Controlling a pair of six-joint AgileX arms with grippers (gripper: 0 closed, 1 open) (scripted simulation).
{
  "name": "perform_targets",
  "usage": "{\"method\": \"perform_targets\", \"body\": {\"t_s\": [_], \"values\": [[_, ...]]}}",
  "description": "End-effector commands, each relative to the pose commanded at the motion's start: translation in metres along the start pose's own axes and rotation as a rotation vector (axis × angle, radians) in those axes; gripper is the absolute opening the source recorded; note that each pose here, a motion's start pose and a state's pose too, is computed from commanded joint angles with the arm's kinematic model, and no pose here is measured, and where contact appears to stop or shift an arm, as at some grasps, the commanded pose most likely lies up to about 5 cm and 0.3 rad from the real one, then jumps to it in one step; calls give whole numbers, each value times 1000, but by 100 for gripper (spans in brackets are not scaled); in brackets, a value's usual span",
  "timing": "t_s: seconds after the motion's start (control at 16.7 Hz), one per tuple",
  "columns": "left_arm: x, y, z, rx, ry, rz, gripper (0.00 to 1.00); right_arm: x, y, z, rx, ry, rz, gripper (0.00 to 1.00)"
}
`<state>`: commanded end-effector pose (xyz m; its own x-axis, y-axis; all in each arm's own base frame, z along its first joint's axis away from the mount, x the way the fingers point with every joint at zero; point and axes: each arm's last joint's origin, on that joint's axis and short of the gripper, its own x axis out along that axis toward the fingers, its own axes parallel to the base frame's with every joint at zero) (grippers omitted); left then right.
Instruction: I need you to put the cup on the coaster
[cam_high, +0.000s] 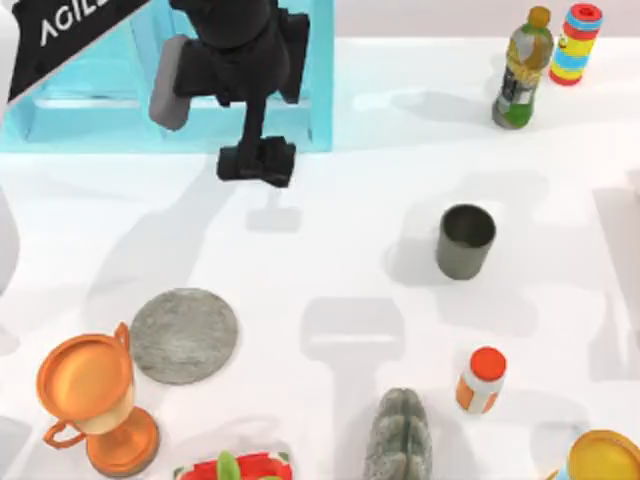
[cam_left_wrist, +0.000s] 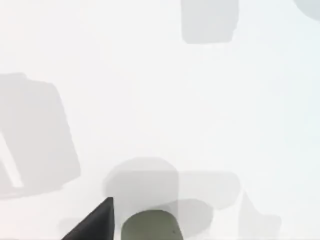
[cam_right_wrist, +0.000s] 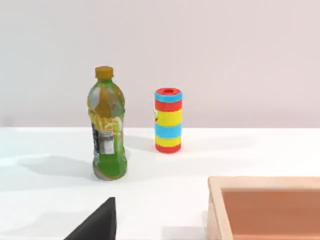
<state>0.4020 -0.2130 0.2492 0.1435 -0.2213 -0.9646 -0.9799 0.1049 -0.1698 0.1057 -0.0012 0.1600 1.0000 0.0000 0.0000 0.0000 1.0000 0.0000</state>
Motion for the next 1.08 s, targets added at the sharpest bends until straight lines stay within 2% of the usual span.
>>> {"method": "perform_targets", "body": {"t_s": [0.3,0.54,0.66,1.08], "values": [[37,5,-84,-109,47,108,100,0,0,0,0,0,0,100],[47,21,-127,-125,75,141,100,0,0,0,0,0,0,100],[46,26,-136,-126,85,142,100,0,0,0,0,0,0,100],[50,25,-135,-127,85,141,100,0,0,0,0,0,0,100]]}}
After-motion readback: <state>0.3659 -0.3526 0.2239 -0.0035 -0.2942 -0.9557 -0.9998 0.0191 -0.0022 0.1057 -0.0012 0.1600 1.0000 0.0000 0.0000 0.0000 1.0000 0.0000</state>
